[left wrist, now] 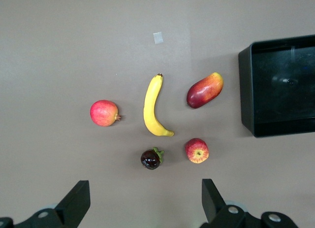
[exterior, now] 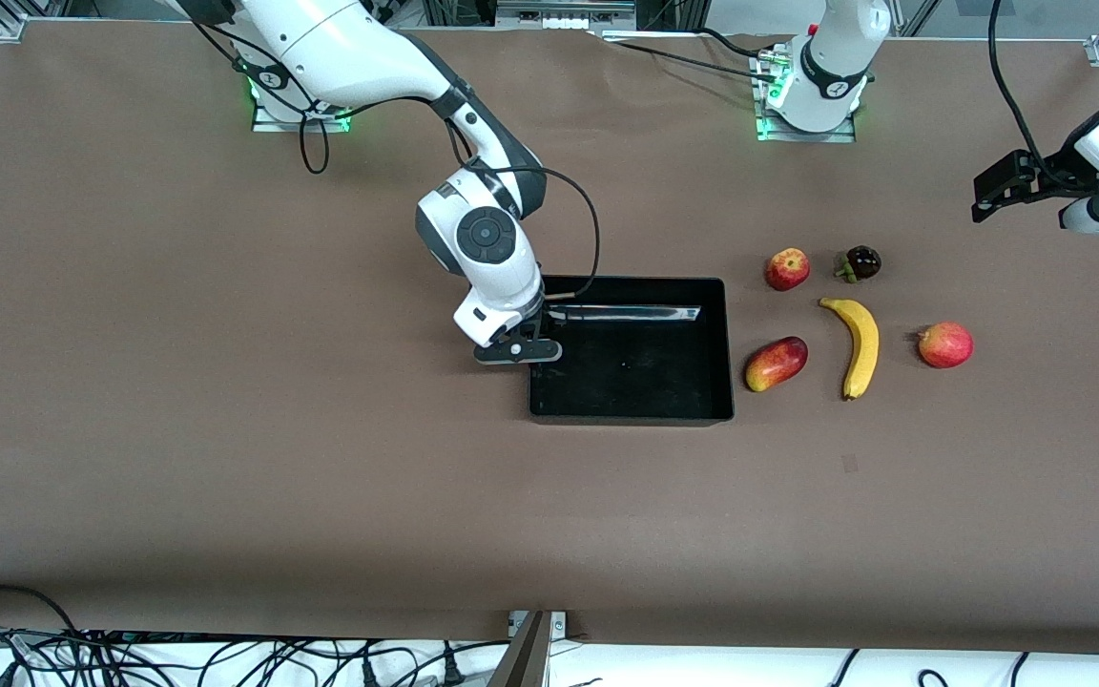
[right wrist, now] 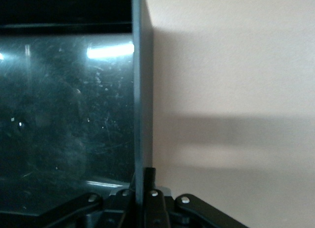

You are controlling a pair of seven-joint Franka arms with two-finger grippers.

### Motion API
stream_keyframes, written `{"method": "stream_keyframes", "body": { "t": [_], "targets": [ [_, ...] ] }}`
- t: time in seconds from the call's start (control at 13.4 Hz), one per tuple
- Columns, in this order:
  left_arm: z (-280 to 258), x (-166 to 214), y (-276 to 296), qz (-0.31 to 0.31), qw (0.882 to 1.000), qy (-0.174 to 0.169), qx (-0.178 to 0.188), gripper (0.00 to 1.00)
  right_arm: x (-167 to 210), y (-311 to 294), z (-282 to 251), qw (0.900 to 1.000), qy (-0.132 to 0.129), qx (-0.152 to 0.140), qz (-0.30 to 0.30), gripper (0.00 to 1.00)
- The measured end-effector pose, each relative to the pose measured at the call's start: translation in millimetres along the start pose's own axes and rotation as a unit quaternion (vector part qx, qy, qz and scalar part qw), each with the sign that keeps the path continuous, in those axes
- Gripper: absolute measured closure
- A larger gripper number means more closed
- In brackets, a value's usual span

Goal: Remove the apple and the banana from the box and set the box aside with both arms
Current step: 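Grasp the rim of the black tray with the right gripper, then drag the black tray across the table away from the fruits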

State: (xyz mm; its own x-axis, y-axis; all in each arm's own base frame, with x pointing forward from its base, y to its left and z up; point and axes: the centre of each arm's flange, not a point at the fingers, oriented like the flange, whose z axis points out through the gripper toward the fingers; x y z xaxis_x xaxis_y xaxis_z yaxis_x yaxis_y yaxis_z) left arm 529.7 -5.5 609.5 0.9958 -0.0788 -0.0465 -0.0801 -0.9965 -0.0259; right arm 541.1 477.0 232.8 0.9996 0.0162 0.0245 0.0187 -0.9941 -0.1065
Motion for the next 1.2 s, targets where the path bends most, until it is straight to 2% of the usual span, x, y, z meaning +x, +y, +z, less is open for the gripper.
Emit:
{"method": "stream_keyframes", "body": {
  "t": [0.3, 0.67, 0.97, 1.2],
  "targets": [
    [0, 0, 0, 0.000, 1.000, 0.000, 0.000, 0.00, 38, 33, -49, 0.999, -0.027, -0.026, -0.010, 0.97],
    [-4, 1, 2, 0.002, 1.000, 0.004, 0.000, 0.00, 103, 173, -129, 0.995, -0.065, -0.038, -0.064, 0.97],
    [-6, 1, 3, 0.002, 1.000, 0.006, 0.001, 0.00, 122, 291, -139, 0.993, -0.079, -0.050, -0.074, 0.97],
    [-8, 1, 11, 0.008, 1.000, 0.008, 0.002, 0.00, 115, 377, -131, 0.993, -0.091, -0.038, -0.061, 0.97]
  ]
}}
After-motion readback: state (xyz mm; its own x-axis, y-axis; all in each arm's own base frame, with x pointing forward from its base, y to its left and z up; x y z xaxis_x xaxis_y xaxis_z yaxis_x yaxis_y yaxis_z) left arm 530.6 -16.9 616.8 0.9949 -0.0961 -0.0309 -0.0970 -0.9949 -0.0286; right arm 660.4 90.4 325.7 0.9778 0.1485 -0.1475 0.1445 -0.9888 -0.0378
